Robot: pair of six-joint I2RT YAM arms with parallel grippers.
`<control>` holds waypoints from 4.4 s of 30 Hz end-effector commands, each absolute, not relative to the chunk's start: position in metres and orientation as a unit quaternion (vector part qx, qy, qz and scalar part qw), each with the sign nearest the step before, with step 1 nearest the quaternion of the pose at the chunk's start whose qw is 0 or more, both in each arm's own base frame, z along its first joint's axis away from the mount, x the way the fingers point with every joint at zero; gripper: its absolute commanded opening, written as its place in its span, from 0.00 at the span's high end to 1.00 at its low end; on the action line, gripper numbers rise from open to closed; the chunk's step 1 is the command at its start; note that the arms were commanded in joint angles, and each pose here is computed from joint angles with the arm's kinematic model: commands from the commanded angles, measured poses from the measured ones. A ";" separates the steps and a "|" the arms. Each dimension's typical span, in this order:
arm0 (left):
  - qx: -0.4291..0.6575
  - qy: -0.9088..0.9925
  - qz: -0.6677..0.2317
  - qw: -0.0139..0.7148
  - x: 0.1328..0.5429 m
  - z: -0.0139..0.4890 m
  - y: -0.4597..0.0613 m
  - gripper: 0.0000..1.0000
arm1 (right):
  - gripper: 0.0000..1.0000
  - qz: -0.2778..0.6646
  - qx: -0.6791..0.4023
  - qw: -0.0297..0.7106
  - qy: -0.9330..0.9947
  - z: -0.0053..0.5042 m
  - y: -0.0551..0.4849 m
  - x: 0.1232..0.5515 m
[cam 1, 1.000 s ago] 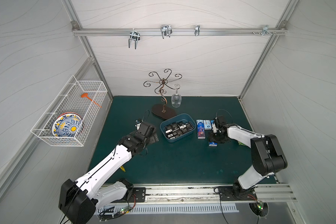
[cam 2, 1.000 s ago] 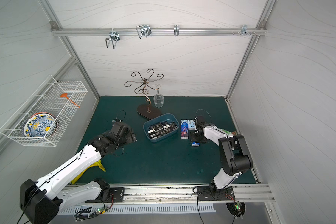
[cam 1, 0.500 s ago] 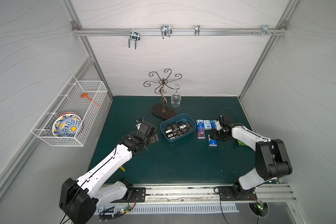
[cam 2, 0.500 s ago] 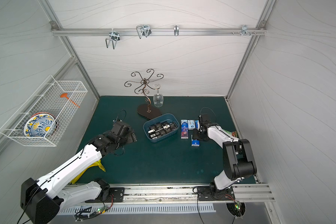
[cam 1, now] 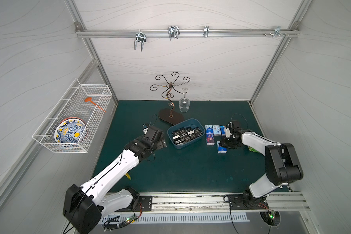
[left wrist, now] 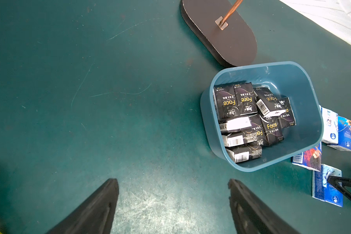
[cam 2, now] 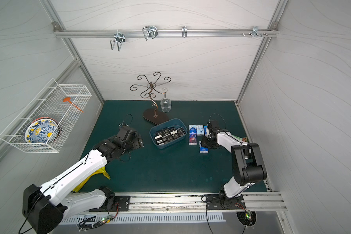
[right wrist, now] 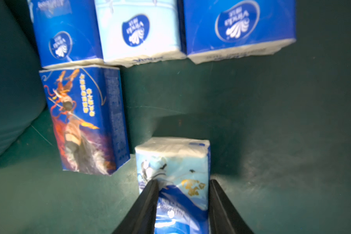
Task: Take the pocket tissues out of the storage box
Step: Move the pocket tissues to the center of the board, then pick up the pocket tissues from the storage box.
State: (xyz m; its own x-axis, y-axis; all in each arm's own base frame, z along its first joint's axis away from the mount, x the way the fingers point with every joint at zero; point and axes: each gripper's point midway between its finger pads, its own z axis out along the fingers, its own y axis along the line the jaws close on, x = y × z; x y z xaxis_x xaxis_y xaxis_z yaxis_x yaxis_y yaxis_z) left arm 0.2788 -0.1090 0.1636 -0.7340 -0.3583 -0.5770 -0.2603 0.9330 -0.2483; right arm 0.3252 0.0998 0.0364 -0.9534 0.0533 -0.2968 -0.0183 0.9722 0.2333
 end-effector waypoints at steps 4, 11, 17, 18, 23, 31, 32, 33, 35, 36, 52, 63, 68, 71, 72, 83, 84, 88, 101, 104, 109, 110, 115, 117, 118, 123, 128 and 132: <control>-0.165 0.917 -0.093 0.352 0.291 0.188 -0.116 0.11 | 0.58 0.133 0.018 0.141 0.981 0.027 0.107 0.337; -0.166 0.916 -0.089 0.355 0.290 0.189 -0.113 0.11 | 0.58 0.138 0.020 0.143 0.980 0.026 0.112 0.351; -0.167 0.915 -0.086 0.357 0.288 0.190 -0.111 0.11 | 0.57 0.135 0.020 0.148 0.979 0.027 0.112 0.362; -0.167 0.915 -0.086 0.357 0.288 0.190 -0.110 0.11 | 0.57 0.134 0.020 0.149 0.979 0.027 0.113 0.364; -0.167 0.915 -0.083 0.358 0.287 0.190 -0.109 0.11 | 0.56 0.136 0.020 0.148 0.979 0.026 0.114 0.370; -0.168 0.915 -0.079 0.358 0.285 0.190 -0.107 0.11 | 0.55 0.132 0.020 0.152 0.979 0.028 0.112 0.376; -0.169 0.915 -0.079 0.357 0.285 0.190 -0.107 0.11 | 0.55 0.132 0.020 0.154 0.979 0.029 0.111 0.377; -0.169 0.915 -0.079 0.357 0.285 0.190 -0.107 0.11 | 0.55 0.131 0.020 0.155 0.979 0.030 0.110 0.378; -0.169 0.915 -0.079 0.357 0.285 0.189 -0.107 0.11 | 0.55 0.129 0.019 0.157 0.979 0.031 0.109 0.379; -0.169 0.915 -0.079 0.357 0.285 0.189 -0.106 0.11 | 0.54 0.129 0.018 0.158 0.979 0.032 0.108 0.380; -0.171 0.914 -0.076 0.360 0.282 0.191 -0.103 0.11 | 0.51 0.129 0.018 0.161 0.978 0.034 0.107 0.385; -0.172 0.914 -0.077 0.358 0.281 0.190 -0.103 0.11 | 0.45 0.144 0.002 0.193 0.971 0.066 0.112 0.382; -0.174 0.913 -0.078 0.361 0.282 0.191 -0.103 0.11 | 0.43 0.140 -0.023 0.225 0.964 0.100 0.120 0.379; -0.174 0.913 -0.077 0.360 0.283 0.190 -0.103 0.11 | 0.42 0.116 -0.069 0.238 0.962 0.116 0.141 0.373; -0.174 0.914 -0.076 0.358 0.283 0.190 -0.103 0.11 | 0.42 0.109 -0.089 0.241 0.960 0.120 0.152 0.371; -0.184 0.915 -0.075 0.351 0.276 0.188 -0.099 0.10 | 0.37 0.188 -0.474 0.288 0.811 0.149 0.351 0.296; -0.185 0.915 -0.075 0.351 0.276 0.188 -0.099 0.10 | 0.36 0.174 -0.509 0.291 0.791 0.146 0.362 0.292; -0.187 0.914 -0.078 0.351 0.271 0.193 -0.096 0.10 | 0.35 0.156 -0.567 0.281 0.758 0.137 0.382 0.295; -0.183 0.915 -0.074 0.352 0.264 0.196 -0.091 0.10 | 0.31 0.155 -0.641 0.259 0.706 0.111 0.408 0.311; -0.181 0.916 -0.072 0.351 0.263 0.196 -0.090 0.10 | 0.31 0.156 -0.644 0.254 0.705 0.104 0.411 0.317; -0.180 0.914 -0.070 0.357 0.263 0.199 -0.088 0.10 | 0.31 0.136 -0.643 0.255 0.709 0.092 0.412 0.336; -0.180 0.913 -0.070 0.359 0.263 0.200 -0.088 0.10 | 0.31 0.137 -0.642 0.256 0.709 0.091 0.412 0.339; -0.178 0.914 -0.065 0.360 0.263 0.199 -0.087 0.09 | 0.31 0.145 -0.647 0.246 0.707 0.083 0.415 0.343; -0.178 0.914 -0.064 0.359 0.264 0.197 -0.086 0.09 | 0.32 0.145 -0.651 0.239 0.706 0.078 0.414 0.342; -0.178 0.914 -0.064 0.359 0.264 0.197 -0.087 0.09 | 0.34 0.146 -0.652 0.236 0.705 0.076 0.413 0.341; -0.179 0.914 -0.067 0.358 0.265 0.196 -0.087 0.09 | 0.53 0.170 -0.651 0.217 0.707 0.075 0.409 0.334; -0.179 0.915 -0.070 0.356 0.265 0.194 -0.089 0.09 | 0.71 0.182 -0.649 0.232 0.701 0.091 0.406 0.331; -0.181 0.913 -0.070 0.358 0.265 0.195 -0.088 0.09 | 0.77 0.181 -0.637 0.268 0.699 0.117 0.405 0.335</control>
State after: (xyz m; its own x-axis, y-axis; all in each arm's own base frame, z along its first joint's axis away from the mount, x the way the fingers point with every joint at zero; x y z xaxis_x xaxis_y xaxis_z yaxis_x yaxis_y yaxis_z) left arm 0.2589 -0.0876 0.1831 -0.7075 -0.3680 -0.6033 -0.2854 0.9298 -0.2325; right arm 0.3374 0.4072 0.0819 -0.0501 -0.8322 -0.5522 -0.9916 0.1074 -0.0719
